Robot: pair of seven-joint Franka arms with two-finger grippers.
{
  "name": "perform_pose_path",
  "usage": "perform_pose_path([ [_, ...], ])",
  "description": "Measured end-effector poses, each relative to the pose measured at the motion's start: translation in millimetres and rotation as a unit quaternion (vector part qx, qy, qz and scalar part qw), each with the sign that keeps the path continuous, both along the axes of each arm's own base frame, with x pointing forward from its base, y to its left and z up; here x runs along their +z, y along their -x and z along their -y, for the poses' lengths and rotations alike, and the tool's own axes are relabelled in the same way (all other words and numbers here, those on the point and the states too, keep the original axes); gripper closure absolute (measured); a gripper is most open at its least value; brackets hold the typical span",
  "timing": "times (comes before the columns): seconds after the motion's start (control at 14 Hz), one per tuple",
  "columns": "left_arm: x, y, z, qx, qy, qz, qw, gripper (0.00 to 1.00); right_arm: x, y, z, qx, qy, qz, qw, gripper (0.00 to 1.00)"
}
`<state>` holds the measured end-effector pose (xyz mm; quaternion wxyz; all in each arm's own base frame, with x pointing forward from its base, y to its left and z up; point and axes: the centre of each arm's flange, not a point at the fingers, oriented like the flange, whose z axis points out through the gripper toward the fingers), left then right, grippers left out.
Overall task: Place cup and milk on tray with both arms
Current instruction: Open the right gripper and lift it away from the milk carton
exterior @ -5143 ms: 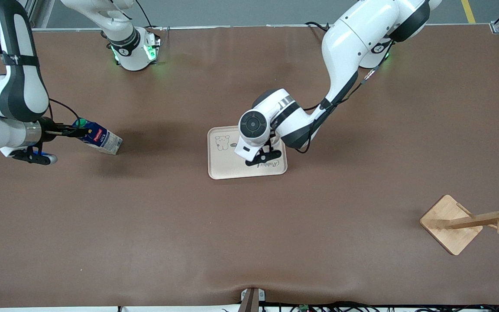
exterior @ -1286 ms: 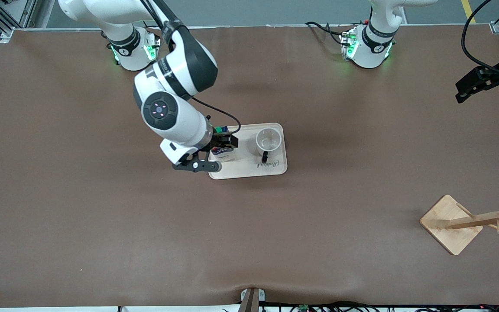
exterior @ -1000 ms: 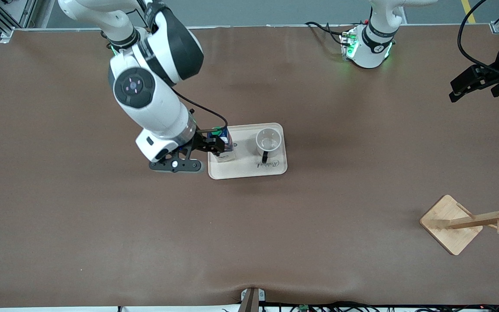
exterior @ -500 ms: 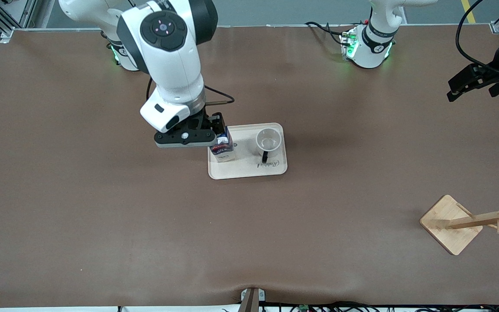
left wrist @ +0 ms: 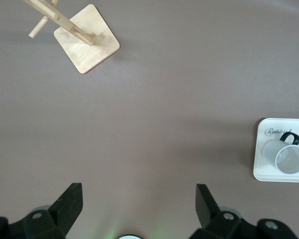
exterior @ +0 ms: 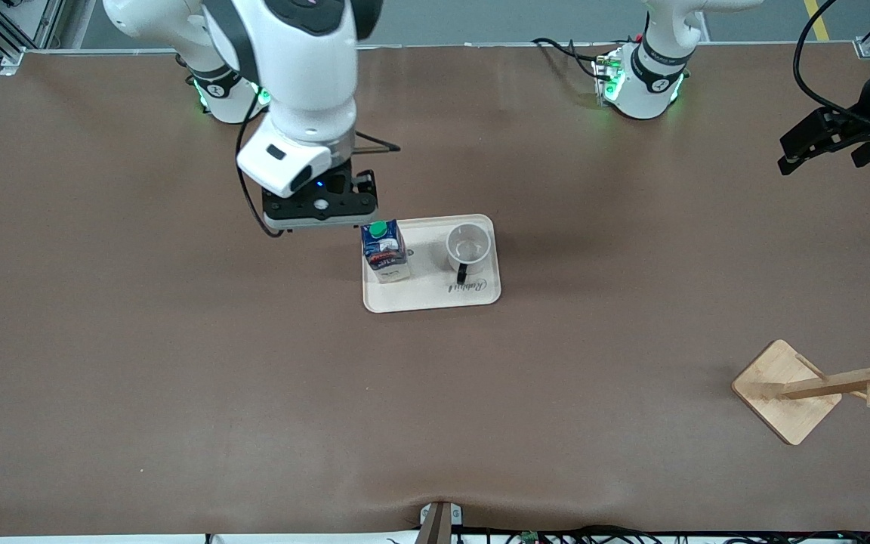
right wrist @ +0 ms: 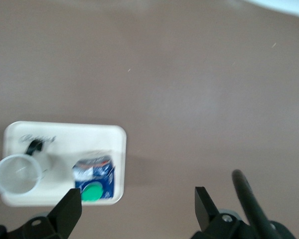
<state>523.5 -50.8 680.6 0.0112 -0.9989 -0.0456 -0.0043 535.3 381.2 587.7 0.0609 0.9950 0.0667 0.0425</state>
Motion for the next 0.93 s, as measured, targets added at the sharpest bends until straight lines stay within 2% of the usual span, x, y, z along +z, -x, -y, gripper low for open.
perform_pose_path([
  [0.14,5,4,0,0.0,0.0,0.001,1.0,0.0,21,-3,18,-0.008,-0.017,0.009,1.0,0.0],
  [0.29,12,9,-1,0.0,0.0,0.006,1.0,0.0,39,-3,26,-0.011,-0.016,0.027,0.999,0.0],
  [0.36,14,10,-1,0.0,0.0,0.008,1.0,0.0,48,-1,29,-0.014,-0.024,0.024,0.999,0.0],
  [0.5,16,12,-1,0.0,0.0,0.007,1.0,0.0,68,3,53,-0.032,-0.054,0.002,0.998,0.0],
  [0.71,10,13,-1,0.0,-0.001,-0.005,1.0,0.0,95,-17,130,-0.092,-0.067,0.006,0.993,0.0],
  [0.93,-4,7,0,0.0,-0.002,-0.019,1.0,0.0,118,-31,216,-0.151,-0.069,0.022,0.986,0.0],
])
